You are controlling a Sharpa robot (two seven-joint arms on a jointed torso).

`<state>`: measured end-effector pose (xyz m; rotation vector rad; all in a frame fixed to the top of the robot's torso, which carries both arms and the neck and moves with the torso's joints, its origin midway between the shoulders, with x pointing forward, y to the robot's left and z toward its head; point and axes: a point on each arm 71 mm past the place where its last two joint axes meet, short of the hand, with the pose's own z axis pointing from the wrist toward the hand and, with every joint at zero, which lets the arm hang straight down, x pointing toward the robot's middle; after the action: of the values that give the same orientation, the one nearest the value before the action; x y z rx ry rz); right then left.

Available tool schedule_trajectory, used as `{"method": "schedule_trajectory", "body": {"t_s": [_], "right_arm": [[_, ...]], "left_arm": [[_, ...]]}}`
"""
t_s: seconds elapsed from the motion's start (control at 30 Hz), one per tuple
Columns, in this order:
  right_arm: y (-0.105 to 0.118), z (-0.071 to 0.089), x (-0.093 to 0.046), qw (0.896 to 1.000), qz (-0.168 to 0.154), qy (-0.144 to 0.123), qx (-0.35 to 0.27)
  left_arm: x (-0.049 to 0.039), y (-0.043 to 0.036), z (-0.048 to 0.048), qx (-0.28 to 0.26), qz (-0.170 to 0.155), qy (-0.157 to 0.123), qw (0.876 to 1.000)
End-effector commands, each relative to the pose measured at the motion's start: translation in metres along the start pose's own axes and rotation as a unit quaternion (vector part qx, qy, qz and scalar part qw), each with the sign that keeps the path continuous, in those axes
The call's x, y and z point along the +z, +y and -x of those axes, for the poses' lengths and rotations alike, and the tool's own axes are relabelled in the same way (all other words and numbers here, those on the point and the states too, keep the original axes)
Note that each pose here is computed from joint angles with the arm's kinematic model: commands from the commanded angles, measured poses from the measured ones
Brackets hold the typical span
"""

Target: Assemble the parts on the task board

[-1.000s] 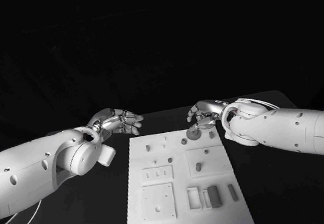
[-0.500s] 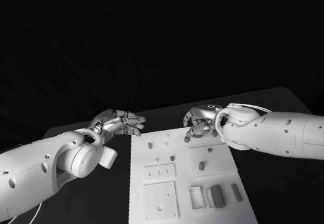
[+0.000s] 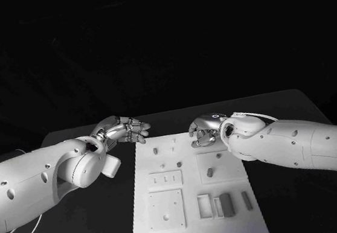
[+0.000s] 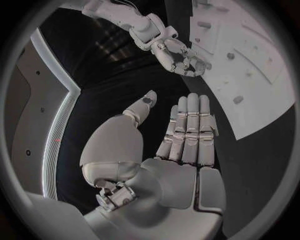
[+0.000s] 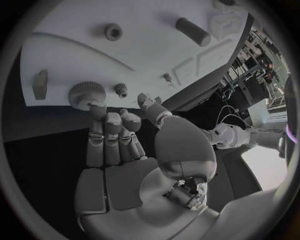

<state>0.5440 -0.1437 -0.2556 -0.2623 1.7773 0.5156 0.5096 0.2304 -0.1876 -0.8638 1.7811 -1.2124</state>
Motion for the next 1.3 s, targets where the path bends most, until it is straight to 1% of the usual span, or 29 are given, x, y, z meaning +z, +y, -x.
{"method": "schedule_trajectory", "body": {"t_s": [0.03,0.53,0.87,1.3], "right_arm": [[-0.0001,-0.0023,0.0014,1.0,-0.004,0.006,-0.025],[-0.0023,-0.0097,0.0034,0.999,-0.015,0.015,-0.037],[-0.0014,-0.01,0.0045,0.999,-0.016,0.016,-0.037],[-0.0056,-0.0095,0.0041,0.999,-0.022,0.015,-0.044]], "left_arm": [[0.0009,-0.0033,-0.0026,-0.002,-0.009,0.007,1.0],[0.0014,-0.005,-0.0044,-0.001,-0.011,0.01,1.0],[0.0024,-0.0057,-0.0056,-0.001,-0.011,0.011,1.0],[0.0028,-0.0056,-0.0055,0.0,-0.011,0.011,1.0]]}}
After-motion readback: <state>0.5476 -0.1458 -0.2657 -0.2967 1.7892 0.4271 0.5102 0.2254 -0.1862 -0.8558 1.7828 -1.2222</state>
